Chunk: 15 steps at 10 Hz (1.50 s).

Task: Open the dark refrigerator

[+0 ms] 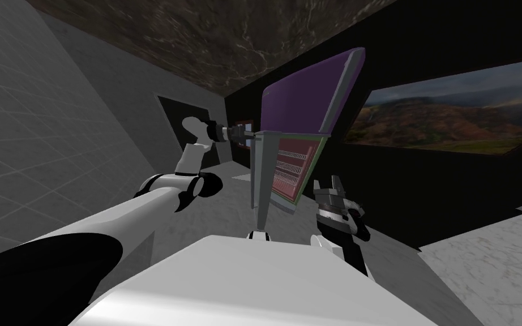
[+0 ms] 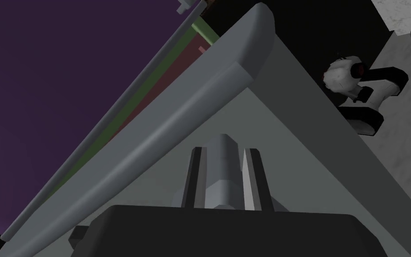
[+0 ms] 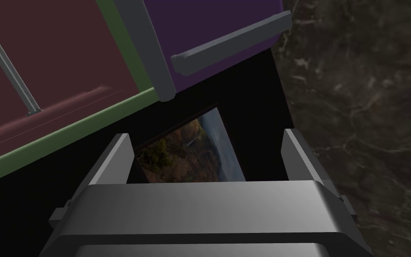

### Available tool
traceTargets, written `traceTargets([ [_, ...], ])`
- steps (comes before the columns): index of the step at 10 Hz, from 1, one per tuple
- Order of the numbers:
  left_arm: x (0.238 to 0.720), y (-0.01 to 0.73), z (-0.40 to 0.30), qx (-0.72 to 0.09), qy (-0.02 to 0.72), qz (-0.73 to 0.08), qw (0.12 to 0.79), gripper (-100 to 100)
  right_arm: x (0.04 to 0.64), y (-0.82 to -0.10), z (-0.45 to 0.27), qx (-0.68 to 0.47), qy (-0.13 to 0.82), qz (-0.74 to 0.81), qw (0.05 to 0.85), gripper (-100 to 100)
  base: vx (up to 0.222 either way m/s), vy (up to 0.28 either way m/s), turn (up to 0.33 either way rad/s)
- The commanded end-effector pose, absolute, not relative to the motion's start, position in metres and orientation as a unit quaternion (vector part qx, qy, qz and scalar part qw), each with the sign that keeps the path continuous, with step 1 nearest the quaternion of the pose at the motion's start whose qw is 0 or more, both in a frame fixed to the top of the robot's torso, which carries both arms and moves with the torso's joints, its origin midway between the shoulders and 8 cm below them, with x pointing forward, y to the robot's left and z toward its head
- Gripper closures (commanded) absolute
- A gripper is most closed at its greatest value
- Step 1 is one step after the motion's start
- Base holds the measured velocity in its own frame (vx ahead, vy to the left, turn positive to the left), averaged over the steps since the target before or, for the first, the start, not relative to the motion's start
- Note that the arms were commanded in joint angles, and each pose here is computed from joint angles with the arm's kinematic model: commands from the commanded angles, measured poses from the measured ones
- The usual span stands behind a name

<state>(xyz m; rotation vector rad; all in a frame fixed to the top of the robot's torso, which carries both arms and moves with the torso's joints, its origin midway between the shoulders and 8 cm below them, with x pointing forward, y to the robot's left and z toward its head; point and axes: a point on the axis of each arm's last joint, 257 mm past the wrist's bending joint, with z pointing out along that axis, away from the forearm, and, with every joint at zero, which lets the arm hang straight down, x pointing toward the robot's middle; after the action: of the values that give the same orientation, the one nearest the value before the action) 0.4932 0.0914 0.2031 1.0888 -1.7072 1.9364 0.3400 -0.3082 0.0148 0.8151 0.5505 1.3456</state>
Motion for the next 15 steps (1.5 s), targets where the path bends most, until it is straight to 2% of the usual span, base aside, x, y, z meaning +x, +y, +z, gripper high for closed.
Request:
traceTargets([
  [1, 0.479, 0.087, 0.201, 0.369, -0.609, 0.676, 0.189, 100, 0.34, -0.308, 0.015, 0.362, 0.245, 0.598, 0.672, 0, 0.11, 0.239, -0.041],
  [7, 0.44, 0.079, 0.2, 0.327, -0.631, 0.662, 0.239, 100, 0.34, -0.308, 0.015, 0.362, 0.245, 0.597, 0.672, 0, 0.108, 0.228, -0.019],
  [9, 0.43, 0.078, 0.2, 0.316, -0.636, 0.658, 0.251, 100, 0.34, -0.308, 0.015, 0.362, 0.245, 0.598, 0.672, 0, 0.013, 0.245, -0.075],
  [10, 0.423, 0.082, 0.222, 0.311, -0.634, 0.663, 0.249, -100, 0.34, -0.308, 0.015, 0.362, 0.244, 0.598, 0.672, 0, 0.002, 0.064, 0.033],
  [15, 0.405, 0.088, 0.255, 0.307, -0.634, 0.663, 0.254, -100, 0.34, -0.308, 0.015, 0.362, 0.244, 0.598, 0.672, 0, -0.003, -0.033, 0.016],
])
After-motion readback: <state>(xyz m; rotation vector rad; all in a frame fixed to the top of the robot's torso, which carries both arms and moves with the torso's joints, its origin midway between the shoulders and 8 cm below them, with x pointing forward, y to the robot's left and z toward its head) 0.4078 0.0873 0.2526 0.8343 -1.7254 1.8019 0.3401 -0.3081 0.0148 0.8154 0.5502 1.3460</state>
